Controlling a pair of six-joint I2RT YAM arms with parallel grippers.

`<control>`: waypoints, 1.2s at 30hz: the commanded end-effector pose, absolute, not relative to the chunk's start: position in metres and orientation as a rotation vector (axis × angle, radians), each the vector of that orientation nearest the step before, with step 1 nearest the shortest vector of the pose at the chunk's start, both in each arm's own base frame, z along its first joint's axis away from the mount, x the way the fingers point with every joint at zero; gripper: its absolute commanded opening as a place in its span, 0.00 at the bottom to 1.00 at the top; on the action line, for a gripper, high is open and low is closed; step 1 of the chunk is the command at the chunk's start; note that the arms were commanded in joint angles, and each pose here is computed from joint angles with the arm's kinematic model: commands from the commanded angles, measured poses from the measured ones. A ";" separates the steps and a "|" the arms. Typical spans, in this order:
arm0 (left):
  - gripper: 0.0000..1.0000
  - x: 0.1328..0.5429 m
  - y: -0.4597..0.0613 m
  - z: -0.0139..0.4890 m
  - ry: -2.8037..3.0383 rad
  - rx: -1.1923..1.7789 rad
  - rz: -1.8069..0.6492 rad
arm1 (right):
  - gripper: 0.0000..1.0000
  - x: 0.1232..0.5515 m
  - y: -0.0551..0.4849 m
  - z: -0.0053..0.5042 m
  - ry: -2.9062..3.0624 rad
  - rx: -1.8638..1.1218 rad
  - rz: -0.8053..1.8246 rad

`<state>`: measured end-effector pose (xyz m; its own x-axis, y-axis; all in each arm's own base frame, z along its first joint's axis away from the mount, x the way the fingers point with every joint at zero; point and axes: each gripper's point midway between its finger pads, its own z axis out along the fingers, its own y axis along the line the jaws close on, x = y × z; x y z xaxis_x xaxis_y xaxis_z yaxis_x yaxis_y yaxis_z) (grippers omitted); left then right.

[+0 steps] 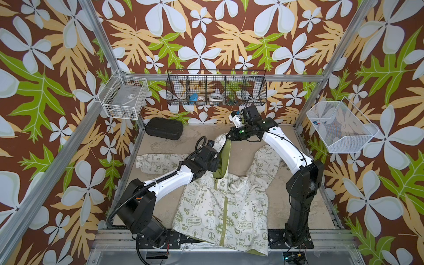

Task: Unzip the jacket
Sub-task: Flatten out the jacket at the center of the board.

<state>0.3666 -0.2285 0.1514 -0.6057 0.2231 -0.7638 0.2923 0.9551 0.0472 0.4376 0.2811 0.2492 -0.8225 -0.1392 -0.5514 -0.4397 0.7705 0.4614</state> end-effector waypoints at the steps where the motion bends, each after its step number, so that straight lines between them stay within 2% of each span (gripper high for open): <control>1: 0.82 0.369 -0.239 0.174 2.158 0.312 -0.220 | 0.00 0.435 0.282 0.242 2.496 -0.445 0.819; 4: 0.77 0.370 -0.236 0.175 2.153 0.303 -0.201 | 0.00 0.436 0.283 0.241 2.503 -0.442 0.821; 10: 0.50 0.379 -0.231 0.174 2.162 0.265 -0.132 | 0.00 0.438 0.280 0.239 2.511 -0.433 0.792; 12: 0.46 0.381 -0.235 0.175 2.159 0.268 -0.149 | 0.00 0.438 0.279 0.234 2.522 -0.433 0.787; 14: 0.50 0.381 -0.240 0.177 2.160 0.283 -0.179 | 0.00 0.438 0.279 0.230 2.530 -0.437 0.787; 16: 0.72 0.376 -0.248 0.181 2.157 0.319 -0.236 | 0.00 0.439 0.280 0.228 2.535 -0.437 0.784; 17: 0.79 0.373 -0.251 0.183 2.151 0.340 -0.265 | 0.00 0.440 0.280 0.227 2.536 -0.437 0.784; 19: 0.86 0.367 -0.253 0.190 2.127 0.370 -0.303 | 0.00 0.442 0.279 0.226 2.539 -0.435 0.782; 31: 0.84 0.367 -0.249 0.137 2.235 0.453 -0.032 | 0.00 0.442 0.279 0.243 2.515 -0.440 0.782; 33: 0.79 0.370 -0.247 0.136 2.229 0.420 0.008 | 0.00 0.441 0.279 0.244 2.513 -0.442 0.781; 36: 0.62 0.375 -0.239 0.140 2.212 0.350 0.055 | 0.00 0.440 0.276 0.245 2.514 -0.443 0.772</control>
